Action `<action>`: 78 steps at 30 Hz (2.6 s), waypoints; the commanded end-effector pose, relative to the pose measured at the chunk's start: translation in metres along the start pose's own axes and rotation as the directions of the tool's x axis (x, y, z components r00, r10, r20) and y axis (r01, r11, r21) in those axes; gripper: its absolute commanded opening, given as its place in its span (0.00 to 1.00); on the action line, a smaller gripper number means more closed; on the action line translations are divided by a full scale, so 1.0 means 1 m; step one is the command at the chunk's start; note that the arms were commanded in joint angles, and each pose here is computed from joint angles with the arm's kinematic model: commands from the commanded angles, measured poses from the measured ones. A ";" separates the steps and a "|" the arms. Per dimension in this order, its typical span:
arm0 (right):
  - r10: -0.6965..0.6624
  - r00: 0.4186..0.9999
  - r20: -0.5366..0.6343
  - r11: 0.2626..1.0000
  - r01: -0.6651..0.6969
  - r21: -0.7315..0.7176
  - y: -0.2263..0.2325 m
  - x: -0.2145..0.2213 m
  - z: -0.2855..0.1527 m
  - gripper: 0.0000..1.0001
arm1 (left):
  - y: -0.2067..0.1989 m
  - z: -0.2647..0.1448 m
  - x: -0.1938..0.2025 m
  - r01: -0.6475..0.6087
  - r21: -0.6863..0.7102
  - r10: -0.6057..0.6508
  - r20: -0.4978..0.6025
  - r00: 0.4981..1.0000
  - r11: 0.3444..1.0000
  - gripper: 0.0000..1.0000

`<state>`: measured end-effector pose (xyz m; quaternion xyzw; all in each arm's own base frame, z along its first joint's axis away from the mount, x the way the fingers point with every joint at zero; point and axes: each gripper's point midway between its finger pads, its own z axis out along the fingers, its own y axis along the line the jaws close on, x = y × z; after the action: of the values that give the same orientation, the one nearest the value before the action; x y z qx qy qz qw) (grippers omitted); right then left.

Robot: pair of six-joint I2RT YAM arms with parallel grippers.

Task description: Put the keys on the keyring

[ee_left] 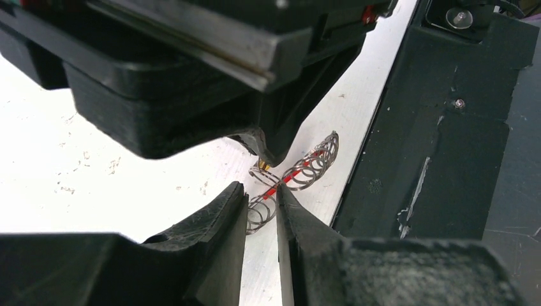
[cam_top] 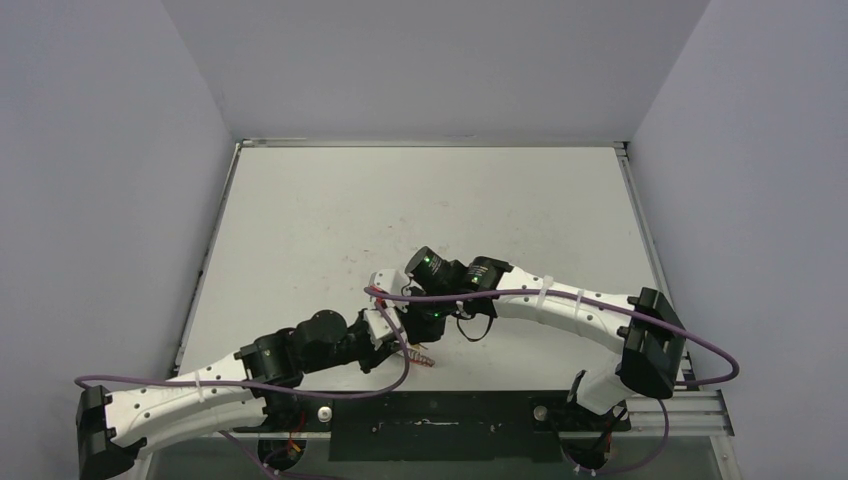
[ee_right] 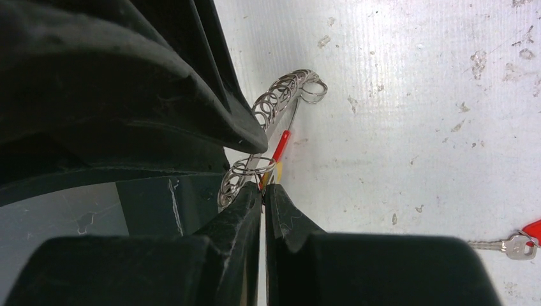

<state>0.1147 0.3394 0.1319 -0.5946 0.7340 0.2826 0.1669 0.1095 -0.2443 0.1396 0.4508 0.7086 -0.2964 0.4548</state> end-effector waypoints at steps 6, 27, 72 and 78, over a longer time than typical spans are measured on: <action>-0.015 0.997 0.072 1.000 0.013 0.026 -0.002 -0.026 -0.004 0.00 | -0.007 -0.002 -0.045 0.066 0.027 -0.070 0.148 0.986 0.997 0.23; -0.011 0.998 0.062 0.999 0.008 0.035 -0.004 -0.024 -0.006 0.00 | -0.003 0.011 -0.014 0.121 -0.021 -0.121 0.004 0.993 0.992 0.14; -0.016 0.997 0.076 1.000 0.015 0.020 0.000 -0.027 -0.012 0.00 | 0.004 0.024 -0.003 0.110 -0.071 -0.113 -0.048 0.992 0.991 0.04; -0.003 0.996 0.086 1.000 0.002 0.011 -0.002 -0.026 -0.014 0.00 | 0.004 0.023 -0.005 0.110 -0.065 -0.113 -0.037 0.993 0.992 0.00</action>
<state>0.1228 0.3262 0.1258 -0.5762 0.7615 0.2533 0.1548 0.1212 -0.2614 0.1274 0.4057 0.7508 -0.2876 0.4348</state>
